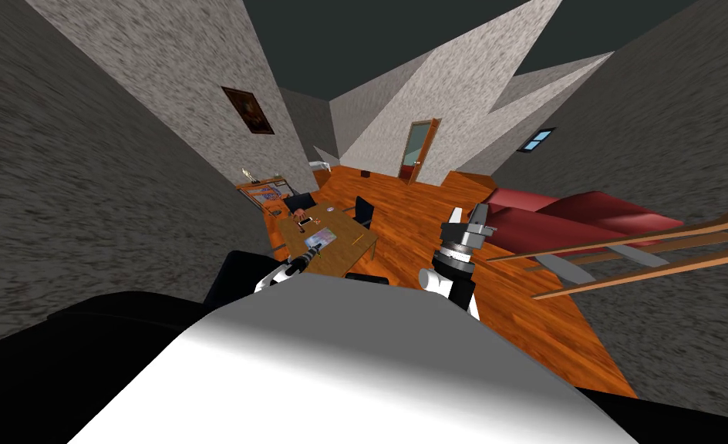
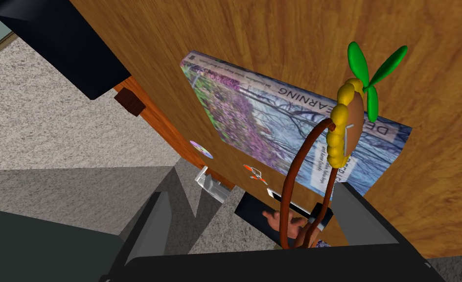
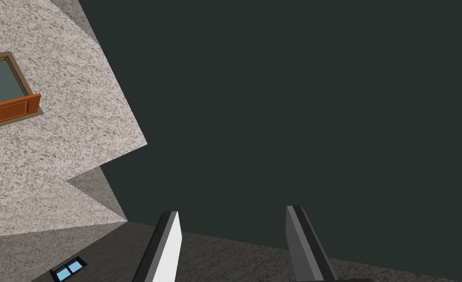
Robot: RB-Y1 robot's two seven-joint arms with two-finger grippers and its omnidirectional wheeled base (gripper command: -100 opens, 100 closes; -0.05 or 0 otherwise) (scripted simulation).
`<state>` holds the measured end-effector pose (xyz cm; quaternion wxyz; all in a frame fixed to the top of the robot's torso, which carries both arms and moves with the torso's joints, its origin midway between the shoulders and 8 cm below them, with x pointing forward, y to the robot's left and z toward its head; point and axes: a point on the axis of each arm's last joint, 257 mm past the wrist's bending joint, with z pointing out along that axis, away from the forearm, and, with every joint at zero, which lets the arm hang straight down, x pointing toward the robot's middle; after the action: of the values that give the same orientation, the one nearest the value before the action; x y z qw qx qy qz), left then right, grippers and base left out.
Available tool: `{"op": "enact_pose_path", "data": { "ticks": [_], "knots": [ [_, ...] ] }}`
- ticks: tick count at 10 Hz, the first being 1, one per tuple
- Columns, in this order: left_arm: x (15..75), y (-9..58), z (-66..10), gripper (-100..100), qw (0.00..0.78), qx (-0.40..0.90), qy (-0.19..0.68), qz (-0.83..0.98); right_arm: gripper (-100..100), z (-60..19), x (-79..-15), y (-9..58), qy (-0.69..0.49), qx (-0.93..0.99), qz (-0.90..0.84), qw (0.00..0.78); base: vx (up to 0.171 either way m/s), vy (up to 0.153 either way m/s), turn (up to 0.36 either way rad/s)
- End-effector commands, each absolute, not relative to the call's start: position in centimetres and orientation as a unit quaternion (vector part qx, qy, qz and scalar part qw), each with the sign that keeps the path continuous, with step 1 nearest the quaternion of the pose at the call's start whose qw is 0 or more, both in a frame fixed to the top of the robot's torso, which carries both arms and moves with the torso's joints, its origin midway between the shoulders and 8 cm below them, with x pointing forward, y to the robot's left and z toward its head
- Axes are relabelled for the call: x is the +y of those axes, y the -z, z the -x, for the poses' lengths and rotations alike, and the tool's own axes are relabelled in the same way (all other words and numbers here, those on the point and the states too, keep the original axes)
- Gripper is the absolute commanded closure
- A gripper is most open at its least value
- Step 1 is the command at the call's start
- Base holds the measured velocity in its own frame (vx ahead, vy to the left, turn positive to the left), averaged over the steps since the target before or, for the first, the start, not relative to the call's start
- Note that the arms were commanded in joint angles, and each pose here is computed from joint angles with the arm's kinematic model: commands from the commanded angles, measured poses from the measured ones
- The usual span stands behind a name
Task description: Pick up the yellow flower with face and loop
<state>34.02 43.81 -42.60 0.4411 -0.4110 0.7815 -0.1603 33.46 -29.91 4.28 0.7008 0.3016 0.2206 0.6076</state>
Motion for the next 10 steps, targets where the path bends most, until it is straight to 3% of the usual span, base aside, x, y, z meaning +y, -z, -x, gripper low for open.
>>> {"op": "enact_pose_path", "data": {
  "ticks": [1,5,6,7,9,10],
  "knots": [
    [43.81,42.60,-34.02,100,0.441,0.782,0.160,0.411,0,-33.46,-29.91,-4.28,-0.608,0.221,-0.302,0.701,0.000,0.000,0.000],
    [43.80,42.60,-34.02,100,0.441,0.781,0.161,0.412,0,-33.46,-29.91,-4.28,-0.608,0.221,-0.302,0.701,0.000,0.000,0.000],
    [43.79,42.61,-34.01,0,0.441,0.781,0.161,0.412,0,-33.46,-29.91,-4.28,-0.608,0.221,-0.302,0.701,0.000,0.000,0.000],
    [43.66,42.16,-33.71,100,0.440,0.783,0.161,0.409,0,-33.46,-29.91,-4.28,-0.608,0.221,-0.302,0.701,-0.025,-0.009,0.056],
    [43.64,42.12,-33.73,100,0.440,0.783,0.162,0.409,0,-33.46,-29.90,-4.28,-0.608,0.221,-0.302,0.701,-0.028,-0.012,0.036],
    [43.64,42.14,-33.67,0,0.439,0.783,0.162,0.409,0,-33.46,-29.90,-4.28,-0.608,0.221,-0.302,0.701,0.000,0.000,0.000]
  ]
}}
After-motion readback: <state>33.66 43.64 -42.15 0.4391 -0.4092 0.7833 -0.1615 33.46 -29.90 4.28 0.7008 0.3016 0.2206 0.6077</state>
